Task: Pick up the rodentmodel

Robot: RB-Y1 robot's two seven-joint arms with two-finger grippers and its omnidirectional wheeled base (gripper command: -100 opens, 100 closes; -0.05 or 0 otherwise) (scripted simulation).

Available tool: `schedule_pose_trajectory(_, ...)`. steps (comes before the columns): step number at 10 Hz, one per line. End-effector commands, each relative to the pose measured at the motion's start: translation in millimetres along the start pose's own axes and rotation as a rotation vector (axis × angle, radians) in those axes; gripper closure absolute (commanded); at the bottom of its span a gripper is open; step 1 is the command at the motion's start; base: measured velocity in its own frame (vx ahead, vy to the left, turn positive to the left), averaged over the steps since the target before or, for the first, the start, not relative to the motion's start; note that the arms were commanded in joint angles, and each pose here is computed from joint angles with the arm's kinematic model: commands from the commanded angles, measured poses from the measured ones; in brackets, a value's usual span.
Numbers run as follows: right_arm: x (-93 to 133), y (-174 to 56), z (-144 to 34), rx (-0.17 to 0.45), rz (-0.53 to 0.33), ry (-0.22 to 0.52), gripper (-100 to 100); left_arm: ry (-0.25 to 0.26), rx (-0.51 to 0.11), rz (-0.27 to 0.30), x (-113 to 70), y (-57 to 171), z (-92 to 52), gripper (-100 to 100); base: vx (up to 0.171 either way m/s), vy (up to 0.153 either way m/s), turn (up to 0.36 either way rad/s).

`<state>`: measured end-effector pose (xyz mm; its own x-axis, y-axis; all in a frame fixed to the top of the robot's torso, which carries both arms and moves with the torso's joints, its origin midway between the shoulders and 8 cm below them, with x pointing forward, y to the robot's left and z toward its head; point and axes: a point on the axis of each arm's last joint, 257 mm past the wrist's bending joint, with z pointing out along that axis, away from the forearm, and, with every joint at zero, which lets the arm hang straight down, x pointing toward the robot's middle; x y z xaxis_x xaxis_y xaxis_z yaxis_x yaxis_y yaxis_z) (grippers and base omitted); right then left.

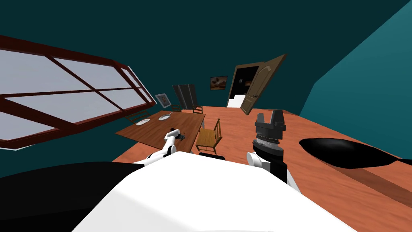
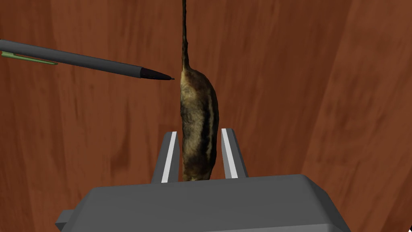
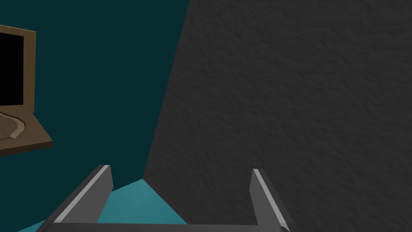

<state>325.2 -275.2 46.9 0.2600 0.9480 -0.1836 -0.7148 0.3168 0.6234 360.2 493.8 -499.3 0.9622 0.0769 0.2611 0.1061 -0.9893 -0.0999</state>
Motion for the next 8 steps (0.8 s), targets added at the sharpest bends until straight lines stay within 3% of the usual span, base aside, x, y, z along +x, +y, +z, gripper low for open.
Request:
schedule_pose_trajectory(1,0,0,0.0,0.000,0.000,0.000,0,0.002,-0.008,0.025,0.7,-3,-3.4,100,0.086,-0.085,0.143)
schedule_pose_trajectory(6,0,0,0.0,0.000,0.000,0.000,0,0.009,-0.029,0.096,3.1,-14,-12.6,100,0.064,-0.075,0.144)
schedule_pose_trajectory(7,0,0,0.0,0.000,0.000,0.000,0,0.008,-0.025,0.084,2.5,-13,-11.6,100,0.028,-0.039,0.030)
schedule_pose_trajectory(8,0,0,0.1,0.000,0.000,0.000,0,0.008,-0.026,0.088,2.2,-14,-11.7,0,0.005,-0.008,-0.005)
